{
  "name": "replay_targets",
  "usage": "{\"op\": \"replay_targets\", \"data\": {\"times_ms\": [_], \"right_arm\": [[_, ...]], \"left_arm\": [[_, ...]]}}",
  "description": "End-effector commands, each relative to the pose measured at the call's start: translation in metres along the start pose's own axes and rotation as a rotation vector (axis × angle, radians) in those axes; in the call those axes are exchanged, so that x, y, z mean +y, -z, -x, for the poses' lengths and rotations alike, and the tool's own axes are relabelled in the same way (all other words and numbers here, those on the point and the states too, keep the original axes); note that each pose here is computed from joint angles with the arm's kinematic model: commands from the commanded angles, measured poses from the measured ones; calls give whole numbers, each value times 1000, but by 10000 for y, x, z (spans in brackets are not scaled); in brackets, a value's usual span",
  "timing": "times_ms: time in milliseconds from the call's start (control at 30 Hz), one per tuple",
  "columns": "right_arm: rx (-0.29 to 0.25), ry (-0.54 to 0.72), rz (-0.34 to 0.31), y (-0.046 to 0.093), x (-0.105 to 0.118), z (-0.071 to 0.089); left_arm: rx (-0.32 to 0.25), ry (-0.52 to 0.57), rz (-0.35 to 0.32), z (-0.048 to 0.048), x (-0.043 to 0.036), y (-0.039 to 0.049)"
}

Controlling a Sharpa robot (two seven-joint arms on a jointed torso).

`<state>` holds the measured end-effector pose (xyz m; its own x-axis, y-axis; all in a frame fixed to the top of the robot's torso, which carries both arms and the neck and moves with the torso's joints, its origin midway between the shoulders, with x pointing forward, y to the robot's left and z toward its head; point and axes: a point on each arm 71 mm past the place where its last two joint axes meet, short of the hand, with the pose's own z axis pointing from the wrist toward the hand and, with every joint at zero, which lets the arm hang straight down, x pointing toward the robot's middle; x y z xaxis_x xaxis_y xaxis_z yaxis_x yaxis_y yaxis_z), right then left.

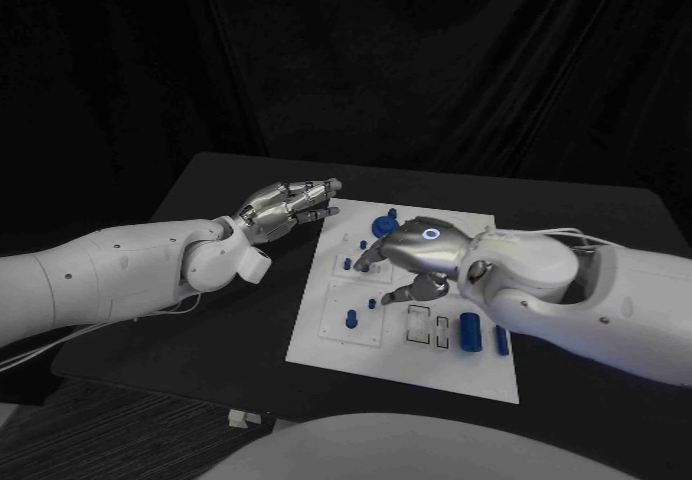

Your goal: Assemble the parts on the task board

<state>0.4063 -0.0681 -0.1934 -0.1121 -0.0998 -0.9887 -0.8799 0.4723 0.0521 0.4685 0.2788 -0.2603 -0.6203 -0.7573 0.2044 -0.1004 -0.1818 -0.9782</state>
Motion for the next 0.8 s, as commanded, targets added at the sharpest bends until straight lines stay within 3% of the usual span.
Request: {"op": "replay_targets", "data": {"times_ms": [33, 200, 300, 400, 500, 533, 667, 800], "right_arm": [[-239, -85, -34, 208, -144, 373], [-379, -215, -158, 586, -477, 692], [-377, -286, -256, 748, -656, 720], [-232, -360, -424, 849, -825, 600], [-9, -426, -594, 952, -947, 367], [37, -436, -631, 977, -968, 312], [172, -457, -747, 1057, -1038, 139], [259, -459, -811, 1095, -1071, 43]], "left_arm": [[1, 9, -15, -6, -7, 1], [-1, 7, -15, -2, -5, -7], [1, 7, -16, -11, -2, -19], [3, 8, -16, -18, 1, -28], [4, 8, -16, -23, 5, -37], [4, 8, -16, -24, 6, -39], [7, 10, -16, -33, 11, -51], [12, 12, -16, -44, 17, -63]]}}
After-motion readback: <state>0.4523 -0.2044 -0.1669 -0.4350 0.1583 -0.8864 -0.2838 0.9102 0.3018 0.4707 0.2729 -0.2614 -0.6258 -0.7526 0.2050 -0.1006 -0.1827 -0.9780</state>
